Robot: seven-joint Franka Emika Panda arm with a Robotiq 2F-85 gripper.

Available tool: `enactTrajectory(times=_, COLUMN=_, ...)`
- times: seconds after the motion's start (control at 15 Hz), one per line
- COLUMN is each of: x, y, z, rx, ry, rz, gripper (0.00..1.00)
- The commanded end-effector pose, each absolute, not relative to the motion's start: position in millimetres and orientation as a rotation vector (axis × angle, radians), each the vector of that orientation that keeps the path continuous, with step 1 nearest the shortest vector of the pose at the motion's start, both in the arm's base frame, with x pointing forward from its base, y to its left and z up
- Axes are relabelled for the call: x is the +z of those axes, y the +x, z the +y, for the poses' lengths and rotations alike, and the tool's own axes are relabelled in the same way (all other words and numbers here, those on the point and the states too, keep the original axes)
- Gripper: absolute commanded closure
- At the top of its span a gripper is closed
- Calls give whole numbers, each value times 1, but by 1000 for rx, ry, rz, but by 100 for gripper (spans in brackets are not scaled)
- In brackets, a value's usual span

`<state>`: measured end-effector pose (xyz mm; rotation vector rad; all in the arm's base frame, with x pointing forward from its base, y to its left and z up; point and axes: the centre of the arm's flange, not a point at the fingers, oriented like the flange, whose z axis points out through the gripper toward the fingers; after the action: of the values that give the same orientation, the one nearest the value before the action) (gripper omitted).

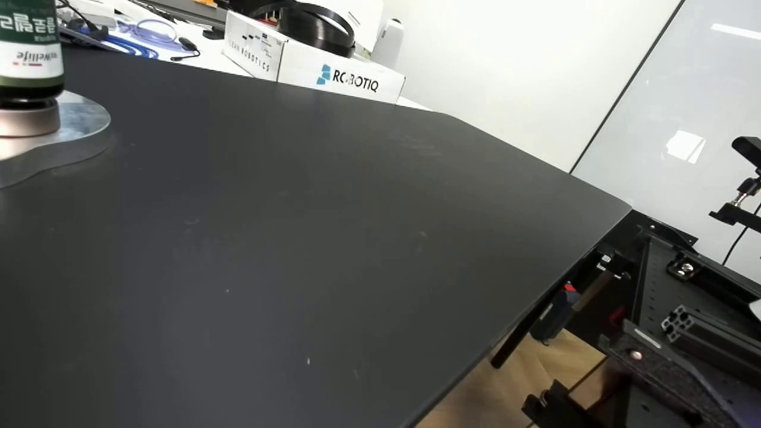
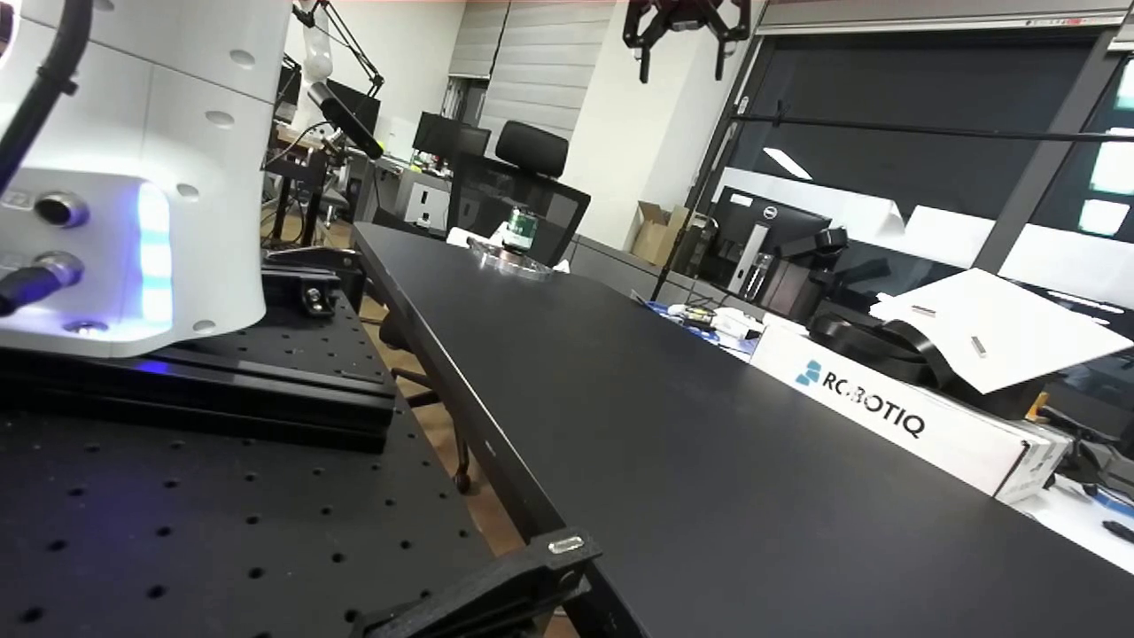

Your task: Move the bottle to the center

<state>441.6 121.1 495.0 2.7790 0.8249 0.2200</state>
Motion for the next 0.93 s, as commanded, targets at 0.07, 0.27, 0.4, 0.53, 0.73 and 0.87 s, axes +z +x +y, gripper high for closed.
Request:
enactTrajectory(times=0.07, x=525, y=434, z=238, rx=333, ry=2730, rz=1024, gripper=0)
enactTrajectory(times=0.27, x=533, y=410, z=312, rx=339, ry=2660, rz=1217, gripper=0)
enactTrajectory(times=0.4, x=526, y=397, z=295, rx=363, ry=2644, rz=1219, gripper=0)
enactTrajectory(times=0.53, x=524, y=393, z=309, rx=354, ry=2635, rz=1253, gripper=0)
enactTrajectory(times=0.73, x=523, y=400, z=306, rx=346, ry=2645, rz=1241, gripper=0)
enactTrajectory(times=0.87, x=518, y=413, z=307, rx=342, ry=2648, rz=1237, gripper=0)
